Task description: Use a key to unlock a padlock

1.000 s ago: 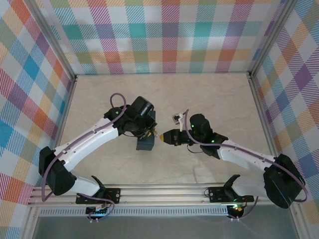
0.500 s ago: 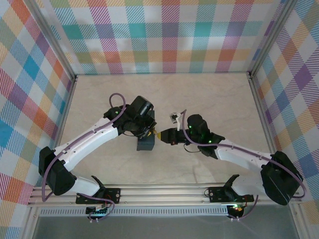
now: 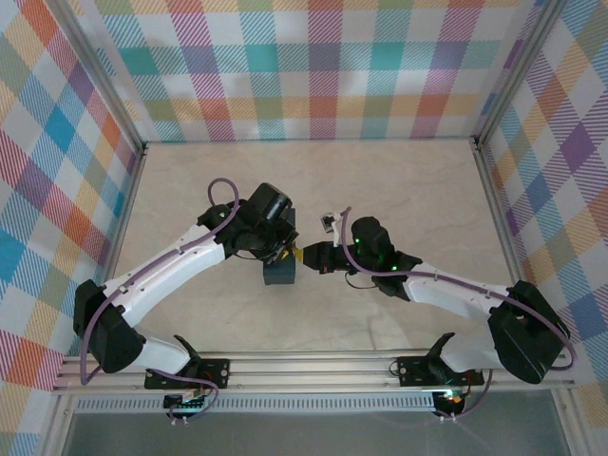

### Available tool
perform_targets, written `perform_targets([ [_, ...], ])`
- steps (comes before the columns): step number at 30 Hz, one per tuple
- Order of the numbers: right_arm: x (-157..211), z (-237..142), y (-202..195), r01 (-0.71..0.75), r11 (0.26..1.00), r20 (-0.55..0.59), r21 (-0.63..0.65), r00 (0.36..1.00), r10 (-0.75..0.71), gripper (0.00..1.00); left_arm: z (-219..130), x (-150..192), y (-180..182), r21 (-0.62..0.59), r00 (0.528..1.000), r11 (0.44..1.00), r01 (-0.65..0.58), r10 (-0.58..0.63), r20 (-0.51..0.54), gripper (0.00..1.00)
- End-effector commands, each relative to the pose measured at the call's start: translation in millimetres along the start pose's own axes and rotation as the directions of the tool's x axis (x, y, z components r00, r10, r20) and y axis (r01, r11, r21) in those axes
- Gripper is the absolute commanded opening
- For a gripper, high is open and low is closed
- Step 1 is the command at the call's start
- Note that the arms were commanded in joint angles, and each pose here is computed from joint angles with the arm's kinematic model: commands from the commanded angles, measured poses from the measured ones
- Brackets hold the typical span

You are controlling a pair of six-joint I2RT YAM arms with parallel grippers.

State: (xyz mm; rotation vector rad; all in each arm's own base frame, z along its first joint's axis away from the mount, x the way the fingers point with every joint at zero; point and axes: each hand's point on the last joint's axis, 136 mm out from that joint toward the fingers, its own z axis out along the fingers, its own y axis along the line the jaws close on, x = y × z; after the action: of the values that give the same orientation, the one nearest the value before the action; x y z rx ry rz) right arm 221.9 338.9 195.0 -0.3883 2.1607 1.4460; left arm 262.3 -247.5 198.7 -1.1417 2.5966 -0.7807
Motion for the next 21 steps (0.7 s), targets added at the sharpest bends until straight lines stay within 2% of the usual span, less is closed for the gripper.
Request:
perform_targets([
  [1, -14, 5, 10, 0.022, 0.999, 0.042, -0.023, 0.999, -0.021, 0.06, -12, -1, -14, 0.082, 1.0, 0.996, 0.017, -0.017, -0.003, 0.03],
  [15, -28, 16, 21, 0.056, 0.997, 0.075, -0.05, 0.996, -0.052, 0.03, -9, 8, -12, 0.084, 0.999, 0.996, 0.02, -0.016, -0.042, 0.01],
  [21, -28, 24, 19, 0.087, 0.996, 0.078, -0.023, 0.993, -0.085, 0.03, -10, 8, -11, 0.089, 0.999, 0.996, 0.025, -0.021, -0.044, 0.01],
])
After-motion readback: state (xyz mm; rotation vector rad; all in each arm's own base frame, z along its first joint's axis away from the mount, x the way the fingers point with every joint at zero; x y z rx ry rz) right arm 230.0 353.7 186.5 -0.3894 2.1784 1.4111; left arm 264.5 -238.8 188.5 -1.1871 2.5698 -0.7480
